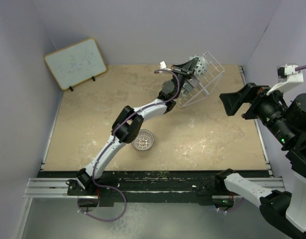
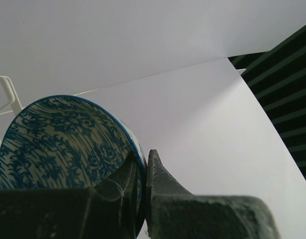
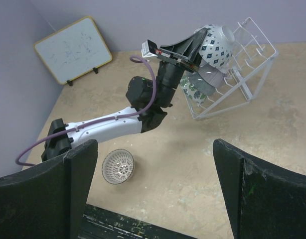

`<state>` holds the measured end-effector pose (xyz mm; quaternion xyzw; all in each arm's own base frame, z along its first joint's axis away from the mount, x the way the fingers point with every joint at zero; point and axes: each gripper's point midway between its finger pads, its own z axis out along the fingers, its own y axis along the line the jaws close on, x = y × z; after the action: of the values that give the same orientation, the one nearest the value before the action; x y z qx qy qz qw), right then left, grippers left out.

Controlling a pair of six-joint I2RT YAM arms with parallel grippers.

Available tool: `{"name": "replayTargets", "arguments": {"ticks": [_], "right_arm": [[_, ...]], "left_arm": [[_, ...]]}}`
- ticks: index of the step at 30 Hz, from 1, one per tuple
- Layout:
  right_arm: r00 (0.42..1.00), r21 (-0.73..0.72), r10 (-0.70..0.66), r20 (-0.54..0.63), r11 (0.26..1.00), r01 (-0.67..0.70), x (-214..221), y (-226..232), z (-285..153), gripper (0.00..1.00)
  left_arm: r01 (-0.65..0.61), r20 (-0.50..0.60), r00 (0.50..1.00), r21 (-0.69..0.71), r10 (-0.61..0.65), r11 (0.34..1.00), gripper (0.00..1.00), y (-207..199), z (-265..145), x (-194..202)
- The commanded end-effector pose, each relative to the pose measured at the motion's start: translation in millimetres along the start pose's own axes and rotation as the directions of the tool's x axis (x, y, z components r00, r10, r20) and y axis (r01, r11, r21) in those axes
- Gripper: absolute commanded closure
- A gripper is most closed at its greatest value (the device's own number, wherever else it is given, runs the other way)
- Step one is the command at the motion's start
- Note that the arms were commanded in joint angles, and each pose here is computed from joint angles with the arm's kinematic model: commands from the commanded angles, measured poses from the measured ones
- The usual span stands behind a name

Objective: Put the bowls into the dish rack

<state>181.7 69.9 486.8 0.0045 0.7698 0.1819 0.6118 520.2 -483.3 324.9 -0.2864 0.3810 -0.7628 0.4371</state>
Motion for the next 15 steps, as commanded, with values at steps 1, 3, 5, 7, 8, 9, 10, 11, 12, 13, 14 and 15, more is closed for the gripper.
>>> {"name": "replayTargets", "arguments": {"ticks": [1, 3, 5, 7, 8, 9, 10, 11, 12, 13, 14, 15], "right_arm": [[1.000, -0.004, -0.017, 0.020, 1.000, 0.017, -4.4, 0.4, 1.5, 0.00], [1.000, -0.005, -0.017, 0.021, 1.000, 0.017, -4.9, 0.7, 2.1, 0.00], [1.000, -0.004, -0.018, 0.020, 1.000, 0.018, -4.5, 0.5, 2.7, 0.00], [1.000, -0.002, -0.021, 0.019, 1.000, 0.021, -4.1, 0.1, 3.1, 0.00], [1.000, -0.002, -0.021, 0.019, 1.000, 0.021, -4.0, 0.1, 3.1, 0.00], [1.000, -0.003, -0.021, 0.018, 1.000, 0.021, -4.0, 0.2, 3.4, 0.00], [1.000, -0.002, -0.023, 0.017, 1.000, 0.023, -3.9, 0.0, 3.7, 0.00], [1.000, -0.002, -0.023, 0.017, 1.000, 0.023, -3.9, 0.2, 4.0, 0.00], [1.000, -0.003, -0.024, 0.016, 1.000, 0.024, -3.7, 0.3, 4.3, 0.00], [1.000, -0.002, -0.024, 0.016, 1.000, 0.024, -3.8, 0.2, 4.5, 0.00], [1.000, -0.002, -0.024, 0.015, 1.000, 0.024, -3.5, 0.2, 4.9, 0.00], [1.000, -0.002, -0.024, 0.015, 1.000, 0.024, -3.4, 0.3, 5.2, 0.00]], "left_arm": [[0.075, 0.034, 0.996, 0.136, -0.080, 0.988, 1.00, -51.1, 14.0, -10.9], [0.071, 0.033, 0.997, 0.121, -0.076, 0.990, 1.00, -45.4, 12.9, -11.0], [0.071, 0.034, 0.997, 0.108, -0.075, 0.992, 1.00, -39.3, 11.5, -11.5], [0.072, 0.037, 0.996, 0.098, -0.076, 0.993, 1.00, -33.8, 9.8, -12.6], [0.073, 0.037, 0.996, 0.097, -0.077, 0.993, 1.00, -32.7, 9.5, -13.5], [0.072, 0.037, 0.996, 0.093, -0.076, 0.993, 1.00, -30.2, 9.0, -13.9], [0.070, 0.037, 0.997, 0.090, -0.074, 0.993, 1.00, -28.7, 8.9, -14.5], [0.068, 0.037, 0.997, 0.086, -0.071, 0.994, 1.00, -27.7, 9.1, -14.2], [0.066, 0.036, 0.997, 0.077, -0.069, 0.995, 1.00, -24.0, 9.0, -13.8], [0.065, 0.035, 0.997, 0.070, -0.067, 0.995, 1.00, -21.5, 9.3, -13.4], [0.065, 0.033, 0.997, 0.069, -0.067, 0.996, 1.00, -19.8, 9.4, -12.8], [0.069, 0.031, 0.997, 0.070, -0.071, 0.995, 1.00, -18.4, 9.2, -12.4]]}}
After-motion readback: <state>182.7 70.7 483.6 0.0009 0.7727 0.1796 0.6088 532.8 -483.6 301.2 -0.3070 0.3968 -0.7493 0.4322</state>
